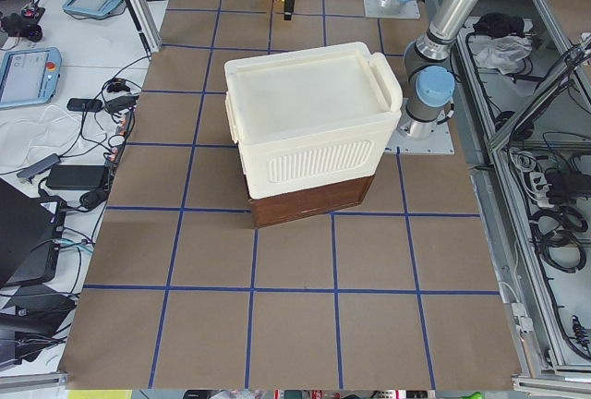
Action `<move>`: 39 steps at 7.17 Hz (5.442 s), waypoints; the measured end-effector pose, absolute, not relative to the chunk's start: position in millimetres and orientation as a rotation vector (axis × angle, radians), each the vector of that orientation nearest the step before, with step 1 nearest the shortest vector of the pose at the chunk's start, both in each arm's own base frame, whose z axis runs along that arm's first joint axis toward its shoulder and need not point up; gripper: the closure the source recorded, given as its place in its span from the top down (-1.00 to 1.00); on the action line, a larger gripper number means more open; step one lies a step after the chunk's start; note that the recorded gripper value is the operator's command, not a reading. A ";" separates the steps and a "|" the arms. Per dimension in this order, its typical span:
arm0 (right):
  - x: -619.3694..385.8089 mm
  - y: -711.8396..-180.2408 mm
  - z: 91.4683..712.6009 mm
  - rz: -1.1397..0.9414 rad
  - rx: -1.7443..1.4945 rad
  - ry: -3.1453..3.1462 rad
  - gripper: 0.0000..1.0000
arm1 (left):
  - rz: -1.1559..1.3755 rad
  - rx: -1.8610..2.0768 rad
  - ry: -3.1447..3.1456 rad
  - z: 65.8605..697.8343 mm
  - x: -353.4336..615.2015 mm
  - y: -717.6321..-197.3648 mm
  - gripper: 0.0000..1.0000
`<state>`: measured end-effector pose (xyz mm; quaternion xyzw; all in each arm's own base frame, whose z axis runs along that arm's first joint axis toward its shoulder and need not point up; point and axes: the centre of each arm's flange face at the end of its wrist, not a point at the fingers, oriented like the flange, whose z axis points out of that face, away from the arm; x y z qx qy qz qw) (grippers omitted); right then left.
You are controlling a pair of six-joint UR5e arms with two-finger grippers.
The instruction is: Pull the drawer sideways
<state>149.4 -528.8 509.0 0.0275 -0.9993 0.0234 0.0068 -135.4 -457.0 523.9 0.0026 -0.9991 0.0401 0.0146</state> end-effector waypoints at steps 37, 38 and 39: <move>149.4 -528.8 509.0 0.073 0.086 -3.126 1.00 | -1.073 -0.033 -4.347 182.6 -62.7 -516.7 0.67; 149.4 -528.8 508.9 0.073 0.086 -3.126 1.00 | -1.080 -0.019 -4.345 181.8 -60.1 -516.4 0.61; 149.4 -528.8 508.9 0.073 0.086 -3.126 1.00 | -1.078 -0.008 -4.343 181.1 -59.5 -516.6 0.53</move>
